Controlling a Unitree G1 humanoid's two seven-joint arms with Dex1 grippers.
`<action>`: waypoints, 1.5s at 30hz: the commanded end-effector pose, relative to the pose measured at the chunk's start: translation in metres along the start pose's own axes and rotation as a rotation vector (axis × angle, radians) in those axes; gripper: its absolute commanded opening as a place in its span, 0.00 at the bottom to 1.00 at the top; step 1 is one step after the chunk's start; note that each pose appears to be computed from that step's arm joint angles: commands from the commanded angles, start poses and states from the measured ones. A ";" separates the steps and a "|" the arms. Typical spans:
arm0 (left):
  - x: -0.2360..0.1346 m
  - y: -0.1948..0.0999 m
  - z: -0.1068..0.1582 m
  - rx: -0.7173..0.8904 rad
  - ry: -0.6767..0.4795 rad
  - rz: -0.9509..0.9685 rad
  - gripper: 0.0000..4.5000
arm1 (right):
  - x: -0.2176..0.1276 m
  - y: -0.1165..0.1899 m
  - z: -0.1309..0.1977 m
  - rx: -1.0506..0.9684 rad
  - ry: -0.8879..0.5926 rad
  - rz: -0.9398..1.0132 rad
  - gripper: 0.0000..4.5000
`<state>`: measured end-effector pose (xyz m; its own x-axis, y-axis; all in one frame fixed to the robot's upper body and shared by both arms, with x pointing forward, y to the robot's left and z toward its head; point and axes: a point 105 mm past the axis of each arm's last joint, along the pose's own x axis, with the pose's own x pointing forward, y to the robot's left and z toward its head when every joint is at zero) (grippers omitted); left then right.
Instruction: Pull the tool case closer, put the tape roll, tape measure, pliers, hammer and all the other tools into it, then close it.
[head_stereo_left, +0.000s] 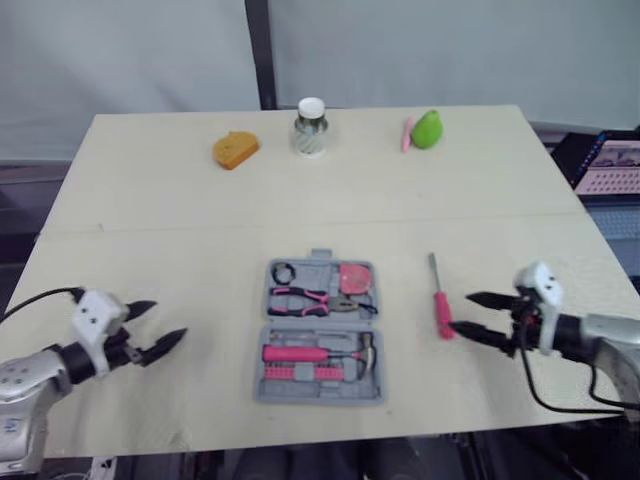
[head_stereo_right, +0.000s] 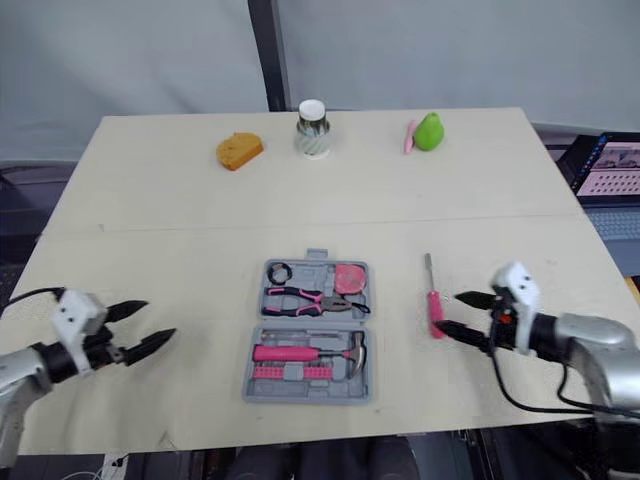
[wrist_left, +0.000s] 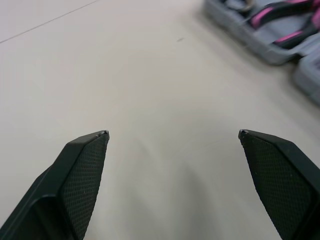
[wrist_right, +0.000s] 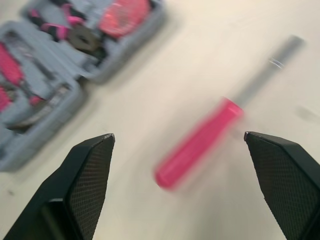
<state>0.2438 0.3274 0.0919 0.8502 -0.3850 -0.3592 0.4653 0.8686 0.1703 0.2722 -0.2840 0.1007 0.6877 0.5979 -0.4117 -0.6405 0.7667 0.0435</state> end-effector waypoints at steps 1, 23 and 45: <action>-0.028 0.028 -0.007 -0.005 0.004 0.129 1.00 | -0.032 -0.039 -0.007 0.021 -0.042 -0.210 1.00; 0.039 -0.075 0.055 0.193 -0.177 -0.288 1.00 | 0.017 -0.008 -0.023 0.132 -0.157 -0.399 1.00; 0.103 -0.204 0.136 0.440 -0.490 -0.765 1.00 | 0.082 0.043 -0.038 0.200 -0.135 -0.668 1.00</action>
<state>0.2715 0.0712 0.1380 0.2561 -0.9573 -0.1343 0.9053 0.1889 0.3804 0.2920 -0.2111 0.0404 0.9608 0.0162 -0.2768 -0.0160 0.9999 0.0030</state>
